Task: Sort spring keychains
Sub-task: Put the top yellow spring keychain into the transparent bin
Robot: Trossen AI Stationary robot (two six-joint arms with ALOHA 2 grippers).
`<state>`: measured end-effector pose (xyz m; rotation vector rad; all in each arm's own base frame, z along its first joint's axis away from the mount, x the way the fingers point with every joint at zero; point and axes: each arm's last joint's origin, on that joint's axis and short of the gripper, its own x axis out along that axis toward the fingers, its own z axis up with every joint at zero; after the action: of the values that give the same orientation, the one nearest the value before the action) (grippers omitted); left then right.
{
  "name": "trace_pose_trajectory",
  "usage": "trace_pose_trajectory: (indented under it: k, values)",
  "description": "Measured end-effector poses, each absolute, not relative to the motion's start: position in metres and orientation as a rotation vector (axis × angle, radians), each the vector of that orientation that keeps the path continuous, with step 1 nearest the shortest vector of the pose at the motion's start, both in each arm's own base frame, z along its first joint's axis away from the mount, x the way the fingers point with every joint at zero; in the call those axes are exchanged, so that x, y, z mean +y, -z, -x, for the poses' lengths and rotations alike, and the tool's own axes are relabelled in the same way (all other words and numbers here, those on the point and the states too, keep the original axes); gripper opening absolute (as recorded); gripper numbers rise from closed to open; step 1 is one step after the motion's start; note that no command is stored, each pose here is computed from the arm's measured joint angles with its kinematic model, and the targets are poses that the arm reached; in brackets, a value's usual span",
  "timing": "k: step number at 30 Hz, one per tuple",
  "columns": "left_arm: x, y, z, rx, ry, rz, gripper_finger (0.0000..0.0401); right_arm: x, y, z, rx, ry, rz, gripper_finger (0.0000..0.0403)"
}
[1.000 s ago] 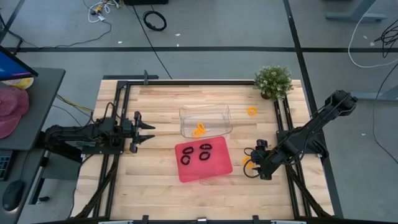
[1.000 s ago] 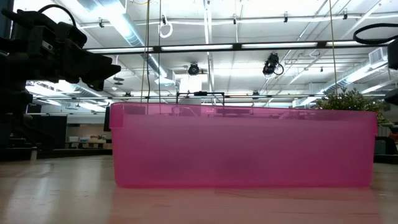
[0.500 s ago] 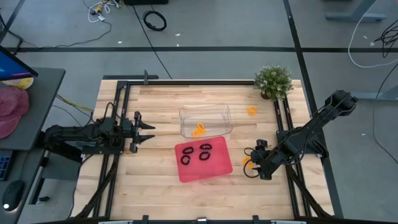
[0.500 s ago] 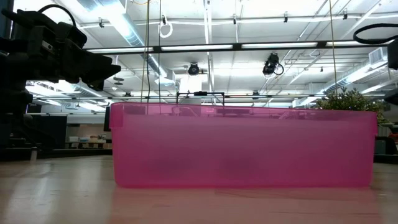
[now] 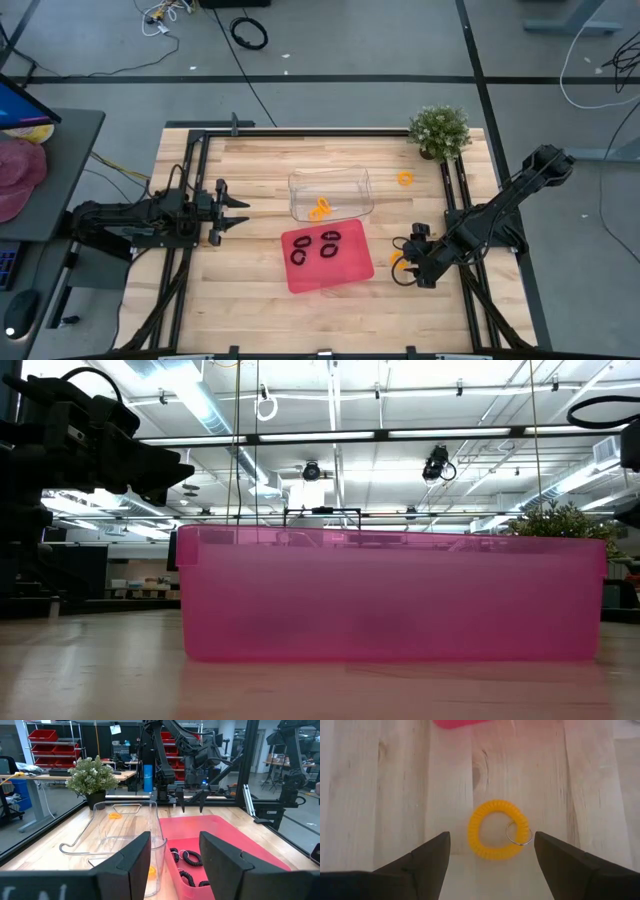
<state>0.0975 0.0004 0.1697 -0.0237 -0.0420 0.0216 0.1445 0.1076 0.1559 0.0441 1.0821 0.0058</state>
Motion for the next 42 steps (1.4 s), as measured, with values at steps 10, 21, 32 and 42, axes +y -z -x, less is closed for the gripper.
trace_pose_trajectory:
  k: [10,21,32,42]
  values:
    - [0.000,-0.170,-0.098,-0.042,-0.021,0.024,0.0172,0.107,-0.156,-0.145,1.067,0.011,-0.031,0.0291]
    - [0.000,-0.170,-0.098,-0.042,-0.022,0.024,0.0172,0.107,-0.156,-0.145,1.068,0.010,-0.026,0.0291]
    - [0.000,-0.170,-0.098,-0.042,-0.021,0.024,0.0172,0.102,-0.135,-0.139,1.043,-0.002,-0.042,0.0291]
    - [0.000,-0.170,-0.098,-0.042,-0.022,0.024,0.0172,0.097,-0.123,-0.133,1.042,0.013,-0.071,0.0291]
